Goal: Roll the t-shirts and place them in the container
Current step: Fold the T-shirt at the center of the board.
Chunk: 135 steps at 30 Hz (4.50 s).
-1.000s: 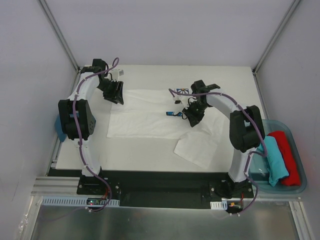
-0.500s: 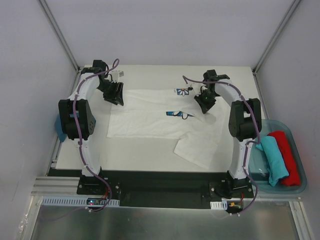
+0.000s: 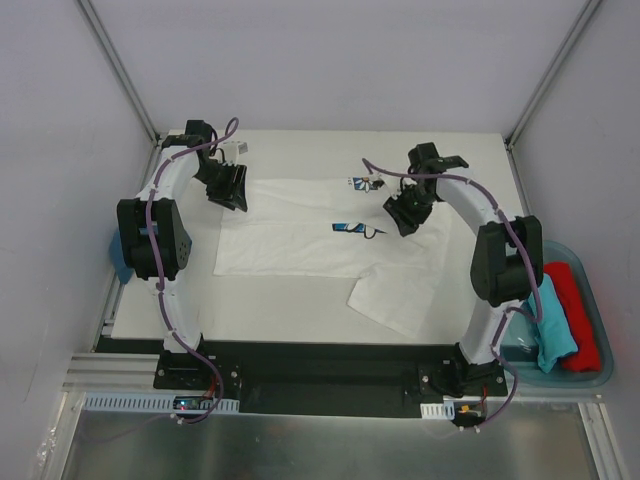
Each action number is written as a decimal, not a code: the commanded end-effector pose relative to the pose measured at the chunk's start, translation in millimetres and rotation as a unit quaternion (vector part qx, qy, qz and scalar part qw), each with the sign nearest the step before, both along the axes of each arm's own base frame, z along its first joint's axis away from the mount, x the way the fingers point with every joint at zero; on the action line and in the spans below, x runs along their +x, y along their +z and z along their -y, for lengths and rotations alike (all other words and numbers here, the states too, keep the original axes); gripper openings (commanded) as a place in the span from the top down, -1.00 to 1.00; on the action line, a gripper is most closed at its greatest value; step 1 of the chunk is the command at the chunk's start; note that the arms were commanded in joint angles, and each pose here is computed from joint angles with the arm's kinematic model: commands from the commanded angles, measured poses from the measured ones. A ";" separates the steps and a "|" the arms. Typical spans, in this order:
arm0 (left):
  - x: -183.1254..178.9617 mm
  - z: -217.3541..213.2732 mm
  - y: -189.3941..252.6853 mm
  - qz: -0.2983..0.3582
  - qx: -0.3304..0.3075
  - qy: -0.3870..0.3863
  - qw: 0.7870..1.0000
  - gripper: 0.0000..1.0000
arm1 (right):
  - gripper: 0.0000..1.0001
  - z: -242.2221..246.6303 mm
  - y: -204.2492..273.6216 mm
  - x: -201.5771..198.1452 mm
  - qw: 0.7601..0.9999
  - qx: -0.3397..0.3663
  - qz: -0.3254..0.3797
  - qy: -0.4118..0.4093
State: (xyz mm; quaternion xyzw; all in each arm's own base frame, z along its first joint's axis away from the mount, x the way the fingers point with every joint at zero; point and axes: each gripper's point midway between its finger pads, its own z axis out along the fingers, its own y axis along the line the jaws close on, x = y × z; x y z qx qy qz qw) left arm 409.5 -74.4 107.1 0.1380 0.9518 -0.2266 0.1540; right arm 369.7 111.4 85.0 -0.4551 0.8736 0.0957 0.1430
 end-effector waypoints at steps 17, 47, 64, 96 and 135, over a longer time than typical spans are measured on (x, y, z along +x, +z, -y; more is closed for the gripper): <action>-8.3 0.8 4.7 -0.005 -0.004 -0.002 1.000 0.11 | 0.35 -8.3 -31.5 17.8 0.998 -0.024 -0.011 0.049; -10.6 -0.8 2.4 -0.009 0.001 -0.002 1.000 0.11 | 0.31 -32.9 -12.6 12.8 0.995 0.011 0.051 0.081; -12.1 -1.5 -4.8 -0.019 0.003 -0.004 1.000 0.11 | 0.17 -18.0 -51.1 34.5 0.994 -0.055 0.040 0.089; -9.3 2.4 -6.1 -0.022 -0.009 -0.007 1.000 0.10 | 0.16 -108.7 24.0 -95.3 0.989 0.019 -0.144 -0.009; -43.8 296.6 17.8 -0.166 -0.244 -0.083 0.952 -0.26 | 0.25 82.1 12.7 -82.1 0.872 0.153 -0.232 -0.402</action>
